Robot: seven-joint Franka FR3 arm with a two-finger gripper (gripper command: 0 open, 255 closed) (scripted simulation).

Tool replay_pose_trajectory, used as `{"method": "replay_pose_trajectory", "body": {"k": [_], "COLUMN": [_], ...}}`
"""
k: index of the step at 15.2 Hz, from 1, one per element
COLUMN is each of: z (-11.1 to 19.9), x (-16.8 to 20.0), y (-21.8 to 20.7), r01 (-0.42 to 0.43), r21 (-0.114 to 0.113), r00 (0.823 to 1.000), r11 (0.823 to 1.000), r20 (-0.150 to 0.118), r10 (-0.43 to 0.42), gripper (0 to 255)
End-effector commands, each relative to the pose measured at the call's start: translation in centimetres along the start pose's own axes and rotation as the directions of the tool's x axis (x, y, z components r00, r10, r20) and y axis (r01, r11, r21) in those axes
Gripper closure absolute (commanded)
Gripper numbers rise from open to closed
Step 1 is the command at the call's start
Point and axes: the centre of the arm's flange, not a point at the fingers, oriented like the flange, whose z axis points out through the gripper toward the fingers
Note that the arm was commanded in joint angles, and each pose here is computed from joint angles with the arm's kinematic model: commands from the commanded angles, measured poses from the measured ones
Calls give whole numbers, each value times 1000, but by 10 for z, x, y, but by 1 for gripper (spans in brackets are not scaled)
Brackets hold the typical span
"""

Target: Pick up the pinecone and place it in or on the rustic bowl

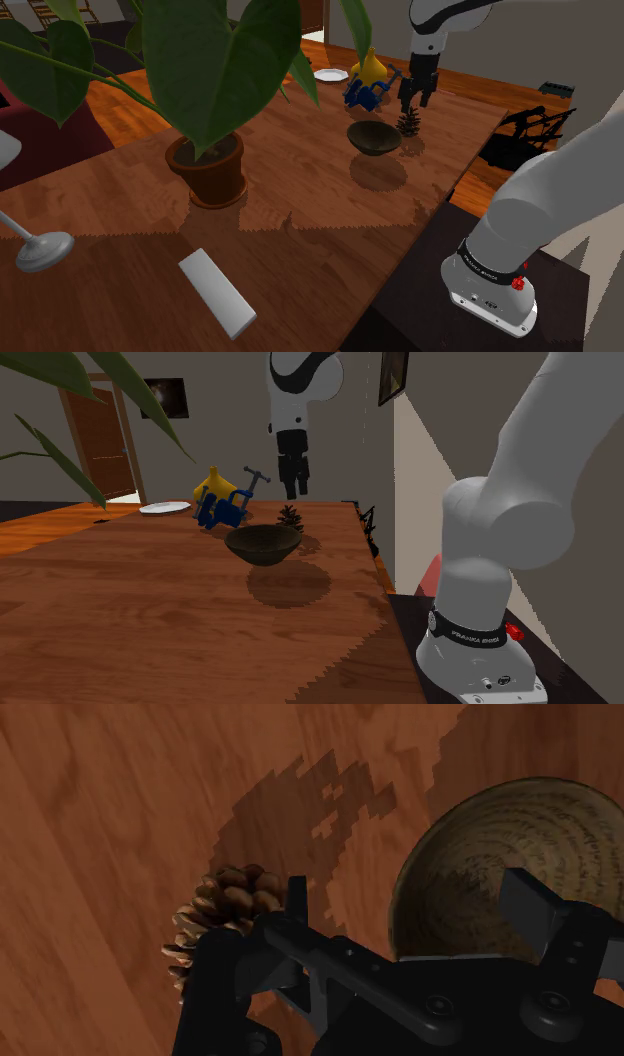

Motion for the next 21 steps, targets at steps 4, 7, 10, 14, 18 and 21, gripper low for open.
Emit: {"method": "replay_pose_trajectory", "body": {"k": [4, 7, 10, 14, 18, 21], "z": [6, 11, 16, 33, 54, 57], "x": [32, 50, 69, 74, 76, 76], "y": [59, 94, 129, 133, 132, 132], "r01": [-20, -31, -42, -44, -44, -44], "r21": [33, 53, 74, 78, 78, 78], "r00": [999, 997, 994, 993, 993, 993], "r11": [999, 998, 996, 996, 996, 996], "r20": [-45, -71, -97, -102, -102, -102], "r10": [21, 35, 49, 52, 52, 52], "gripper": [0, 0, 0, 0, 0, 0]}}
